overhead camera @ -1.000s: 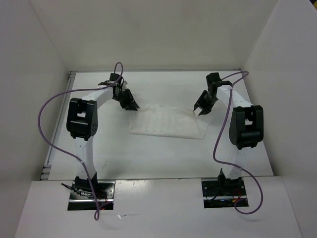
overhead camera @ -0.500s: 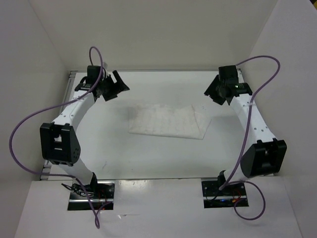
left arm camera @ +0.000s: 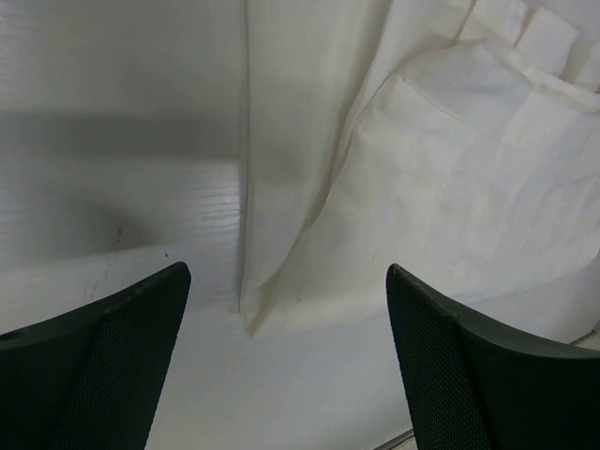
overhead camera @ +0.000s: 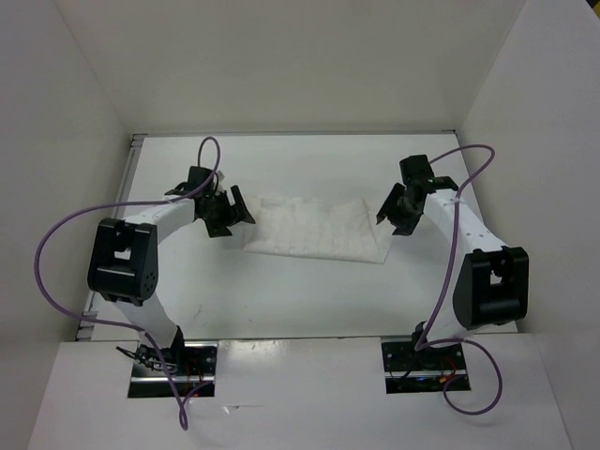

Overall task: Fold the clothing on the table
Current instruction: Fold the skirt

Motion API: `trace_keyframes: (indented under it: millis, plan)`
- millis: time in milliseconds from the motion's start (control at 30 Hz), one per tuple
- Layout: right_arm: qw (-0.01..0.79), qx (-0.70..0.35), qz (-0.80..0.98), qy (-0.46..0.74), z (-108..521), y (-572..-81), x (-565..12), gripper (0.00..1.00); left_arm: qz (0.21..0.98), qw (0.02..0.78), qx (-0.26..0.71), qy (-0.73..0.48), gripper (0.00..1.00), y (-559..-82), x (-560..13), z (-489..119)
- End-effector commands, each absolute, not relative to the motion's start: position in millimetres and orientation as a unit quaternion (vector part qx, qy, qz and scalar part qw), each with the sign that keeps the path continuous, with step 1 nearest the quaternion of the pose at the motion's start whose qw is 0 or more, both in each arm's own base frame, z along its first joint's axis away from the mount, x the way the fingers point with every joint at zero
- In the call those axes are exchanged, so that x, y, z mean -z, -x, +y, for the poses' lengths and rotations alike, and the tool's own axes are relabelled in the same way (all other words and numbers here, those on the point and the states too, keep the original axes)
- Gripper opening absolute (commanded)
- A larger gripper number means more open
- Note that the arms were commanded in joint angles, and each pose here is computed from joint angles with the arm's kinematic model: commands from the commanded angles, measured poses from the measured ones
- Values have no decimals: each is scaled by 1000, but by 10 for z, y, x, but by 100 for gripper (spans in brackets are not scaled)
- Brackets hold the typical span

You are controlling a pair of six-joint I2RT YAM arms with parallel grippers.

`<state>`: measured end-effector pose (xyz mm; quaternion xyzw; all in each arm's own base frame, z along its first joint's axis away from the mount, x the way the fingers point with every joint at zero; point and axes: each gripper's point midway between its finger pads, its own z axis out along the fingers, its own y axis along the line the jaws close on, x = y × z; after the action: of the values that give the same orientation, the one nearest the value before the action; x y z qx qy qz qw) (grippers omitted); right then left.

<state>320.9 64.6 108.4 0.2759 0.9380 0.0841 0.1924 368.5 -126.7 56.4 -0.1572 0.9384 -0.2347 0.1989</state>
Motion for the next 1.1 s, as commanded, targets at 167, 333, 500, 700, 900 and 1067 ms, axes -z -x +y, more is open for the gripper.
trace_keyframes:
  millis: [167,333,500,700,900,1067]
  plan:
    - [214,-102,936,-260,704,-3312,-1270,58,937,179,260,150,90,-3696,-339,-1362]
    - [222,-105,934,-260,705,-3318,-1375,58,945,151,254,141,82,-3574,-167,-1431]
    - [227,-139,928,-262,808,-3289,-1517,58,940,113,301,116,59,-3478,-18,-1695]
    - [219,-208,935,-188,1259,-3304,-1567,58,934,97,327,108,49,-3487,111,-1865]
    - [156,-286,941,-94,1925,-3229,-1330,16,930,108,339,97,0,-3543,56,-1932]
    - [95,-317,942,-58,2276,-3211,-998,0,930,123,334,96,0,-3566,-84,-1909]
